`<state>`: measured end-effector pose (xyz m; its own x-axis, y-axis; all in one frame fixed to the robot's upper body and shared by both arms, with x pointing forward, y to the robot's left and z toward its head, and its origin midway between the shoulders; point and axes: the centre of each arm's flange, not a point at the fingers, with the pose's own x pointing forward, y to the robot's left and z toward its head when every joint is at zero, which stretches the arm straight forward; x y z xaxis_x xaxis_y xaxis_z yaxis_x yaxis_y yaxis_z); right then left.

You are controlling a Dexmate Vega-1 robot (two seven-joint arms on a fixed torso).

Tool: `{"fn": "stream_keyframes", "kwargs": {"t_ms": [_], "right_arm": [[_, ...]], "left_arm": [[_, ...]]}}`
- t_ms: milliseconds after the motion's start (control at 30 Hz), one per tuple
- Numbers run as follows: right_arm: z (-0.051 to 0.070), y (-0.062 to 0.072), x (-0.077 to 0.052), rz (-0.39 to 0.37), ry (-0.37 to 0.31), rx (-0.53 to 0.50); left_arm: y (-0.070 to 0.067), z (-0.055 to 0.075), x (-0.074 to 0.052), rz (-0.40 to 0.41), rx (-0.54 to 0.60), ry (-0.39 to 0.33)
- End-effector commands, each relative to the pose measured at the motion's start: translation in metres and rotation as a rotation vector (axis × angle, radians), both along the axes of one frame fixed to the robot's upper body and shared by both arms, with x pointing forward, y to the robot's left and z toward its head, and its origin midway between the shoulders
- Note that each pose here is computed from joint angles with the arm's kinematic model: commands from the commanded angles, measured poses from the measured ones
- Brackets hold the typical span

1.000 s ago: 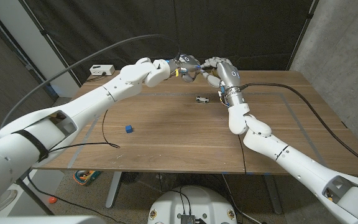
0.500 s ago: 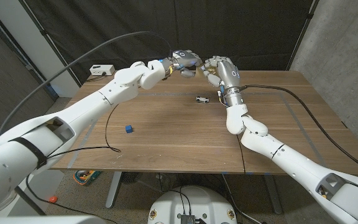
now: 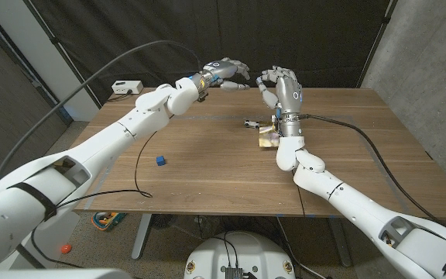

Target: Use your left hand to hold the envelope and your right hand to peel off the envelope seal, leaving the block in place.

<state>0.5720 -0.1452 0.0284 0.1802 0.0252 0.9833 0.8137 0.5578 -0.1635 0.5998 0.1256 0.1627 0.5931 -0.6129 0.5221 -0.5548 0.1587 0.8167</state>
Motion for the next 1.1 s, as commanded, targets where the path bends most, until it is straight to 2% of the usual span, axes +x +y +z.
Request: {"fn": "stream_keyframes", "kwargs": {"t_ms": [33,167,267,367,467,533,600,633,700,867,1100], "right_arm": [[-0.012,-0.004,0.002,-0.03,-0.07,0.088],[-0.012,-0.004,-0.002,-0.03,-0.06,0.084],[-0.012,-0.005,-0.006,-0.039,-0.015,0.077],[-0.013,-0.008,-0.012,-0.07,0.058,0.074],[-0.013,-0.013,-0.014,-0.09,0.168,0.051],[-0.015,-0.017,-0.015,-0.111,0.249,0.049],[-0.016,-0.018,-0.016,-0.122,0.28,0.048],[-0.016,-0.02,-0.018,-0.149,0.338,0.048],[-0.017,-0.021,-0.018,-0.163,0.392,0.048],[-0.021,-0.025,-0.018,-0.181,0.478,0.072],[-0.027,-0.031,-0.015,-0.224,0.559,0.106]], "left_arm": [[0.034,-0.014,0.006,-0.121,-0.263,0.194],[0.042,-0.016,0.005,-0.121,-0.297,0.208],[0.046,-0.016,0.004,-0.11,-0.285,0.224],[0.049,-0.017,0.006,-0.104,-0.263,0.262],[0.054,-0.018,0.01,-0.107,-0.249,0.311],[0.062,-0.019,0.016,-0.124,-0.265,0.378],[0.066,-0.02,0.018,-0.132,-0.278,0.401],[0.072,-0.022,0.022,-0.141,-0.3,0.446],[0.078,-0.024,0.028,-0.151,-0.318,0.502],[0.093,-0.035,0.04,-0.162,-0.36,0.629],[0.115,-0.053,0.049,-0.146,-0.435,0.722]]}}
